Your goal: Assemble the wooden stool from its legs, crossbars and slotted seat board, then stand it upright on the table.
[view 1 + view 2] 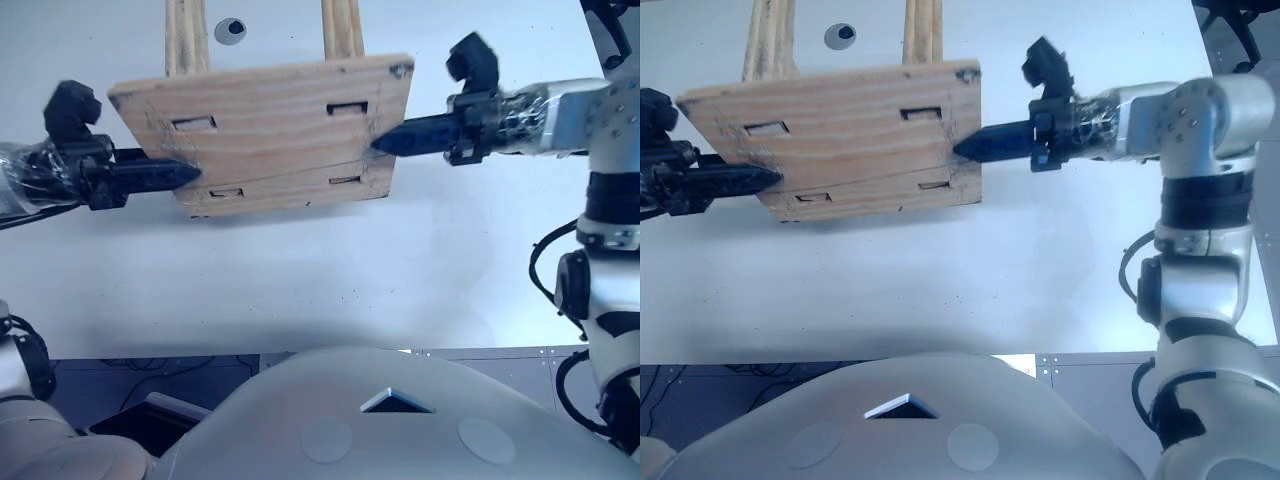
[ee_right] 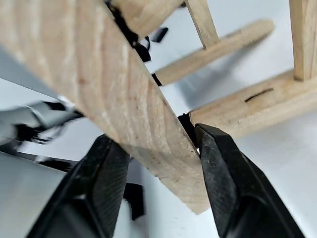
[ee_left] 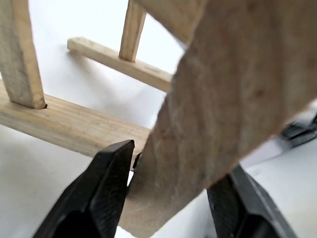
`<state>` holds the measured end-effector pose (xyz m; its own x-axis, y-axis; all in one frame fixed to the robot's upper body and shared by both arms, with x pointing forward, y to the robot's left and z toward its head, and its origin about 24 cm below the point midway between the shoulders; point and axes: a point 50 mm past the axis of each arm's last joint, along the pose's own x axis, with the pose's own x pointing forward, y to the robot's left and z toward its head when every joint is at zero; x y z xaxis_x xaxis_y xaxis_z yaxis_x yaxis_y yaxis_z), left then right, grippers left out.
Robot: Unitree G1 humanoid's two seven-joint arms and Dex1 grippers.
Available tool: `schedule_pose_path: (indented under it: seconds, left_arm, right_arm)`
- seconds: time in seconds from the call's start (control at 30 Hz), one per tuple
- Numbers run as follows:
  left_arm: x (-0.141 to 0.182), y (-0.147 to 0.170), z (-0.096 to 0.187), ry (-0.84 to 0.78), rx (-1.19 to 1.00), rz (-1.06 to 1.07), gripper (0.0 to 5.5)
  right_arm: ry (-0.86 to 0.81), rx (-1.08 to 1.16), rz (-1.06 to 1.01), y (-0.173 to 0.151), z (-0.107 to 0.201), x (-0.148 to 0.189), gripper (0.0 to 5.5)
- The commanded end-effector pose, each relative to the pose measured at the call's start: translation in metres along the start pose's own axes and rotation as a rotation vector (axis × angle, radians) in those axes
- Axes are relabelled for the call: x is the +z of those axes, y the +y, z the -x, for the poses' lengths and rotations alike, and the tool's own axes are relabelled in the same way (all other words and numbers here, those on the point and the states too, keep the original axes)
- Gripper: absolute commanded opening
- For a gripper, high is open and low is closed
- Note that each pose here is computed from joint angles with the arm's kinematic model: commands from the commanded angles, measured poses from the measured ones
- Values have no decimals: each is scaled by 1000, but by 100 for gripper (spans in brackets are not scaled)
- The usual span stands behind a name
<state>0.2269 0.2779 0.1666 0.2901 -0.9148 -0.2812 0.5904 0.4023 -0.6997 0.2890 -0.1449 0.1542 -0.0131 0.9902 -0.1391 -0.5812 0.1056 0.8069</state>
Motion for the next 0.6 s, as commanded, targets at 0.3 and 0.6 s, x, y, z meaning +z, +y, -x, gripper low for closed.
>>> schedule_pose_path:
  seconds: [0.3,0.6]
  left_arm:
    - [79,33,-29,-358,170,378,191]
    - [96,63,-49,-618,249,493,281]
  right_arm:
    - [-285,85,-429,-18,-32,66,138]
    - [-516,-119,-470,-53,-40,69,242]
